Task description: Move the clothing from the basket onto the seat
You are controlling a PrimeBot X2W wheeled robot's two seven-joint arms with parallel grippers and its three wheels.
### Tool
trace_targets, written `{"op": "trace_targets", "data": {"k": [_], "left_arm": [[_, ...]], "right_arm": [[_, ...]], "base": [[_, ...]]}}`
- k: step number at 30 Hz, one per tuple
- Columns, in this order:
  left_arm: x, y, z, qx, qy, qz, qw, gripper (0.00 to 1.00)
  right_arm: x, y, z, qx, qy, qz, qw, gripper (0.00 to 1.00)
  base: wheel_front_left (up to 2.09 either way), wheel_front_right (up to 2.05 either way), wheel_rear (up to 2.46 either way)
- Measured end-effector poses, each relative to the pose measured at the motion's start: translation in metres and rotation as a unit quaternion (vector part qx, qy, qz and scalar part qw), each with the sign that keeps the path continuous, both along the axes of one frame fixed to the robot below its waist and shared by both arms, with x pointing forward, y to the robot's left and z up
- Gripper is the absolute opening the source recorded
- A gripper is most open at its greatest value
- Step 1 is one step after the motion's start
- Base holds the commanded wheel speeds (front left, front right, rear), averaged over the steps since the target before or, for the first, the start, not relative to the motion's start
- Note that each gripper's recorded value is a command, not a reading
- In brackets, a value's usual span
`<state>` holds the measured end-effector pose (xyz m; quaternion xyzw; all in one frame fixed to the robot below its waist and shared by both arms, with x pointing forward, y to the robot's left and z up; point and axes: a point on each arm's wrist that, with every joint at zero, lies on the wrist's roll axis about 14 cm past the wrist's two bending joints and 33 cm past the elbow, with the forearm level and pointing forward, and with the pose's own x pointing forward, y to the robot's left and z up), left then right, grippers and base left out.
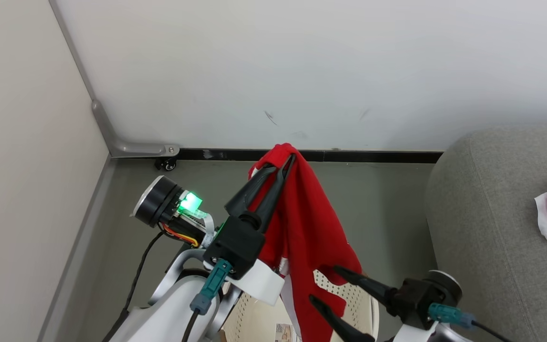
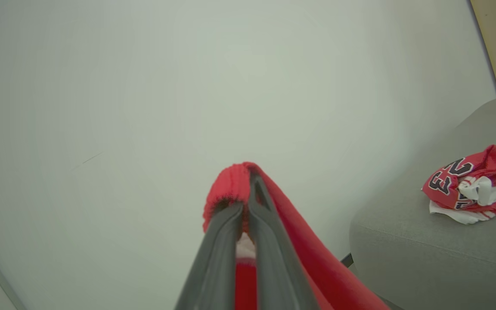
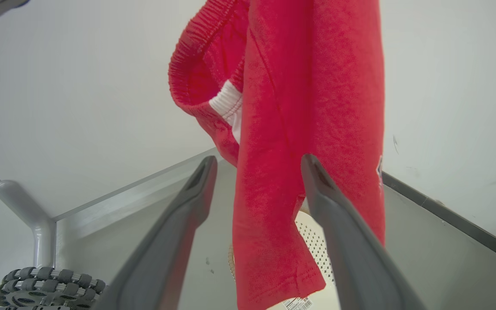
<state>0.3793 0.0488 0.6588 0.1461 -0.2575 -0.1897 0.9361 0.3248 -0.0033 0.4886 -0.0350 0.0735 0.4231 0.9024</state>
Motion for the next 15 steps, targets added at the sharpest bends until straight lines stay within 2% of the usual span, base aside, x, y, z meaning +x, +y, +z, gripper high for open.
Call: {"op": "trace_targets", "data": {"k": [15], "left_arm": [[-0.021,-0.02,0.024,0.014,-0.02,-0.034,0.999,0.0]], "right_arm": [[-0.015,0.009,-0.014,-0.02,0.01,0.025,0.999,1.0]], "base": [[0.0,0.0,0.0]]}}
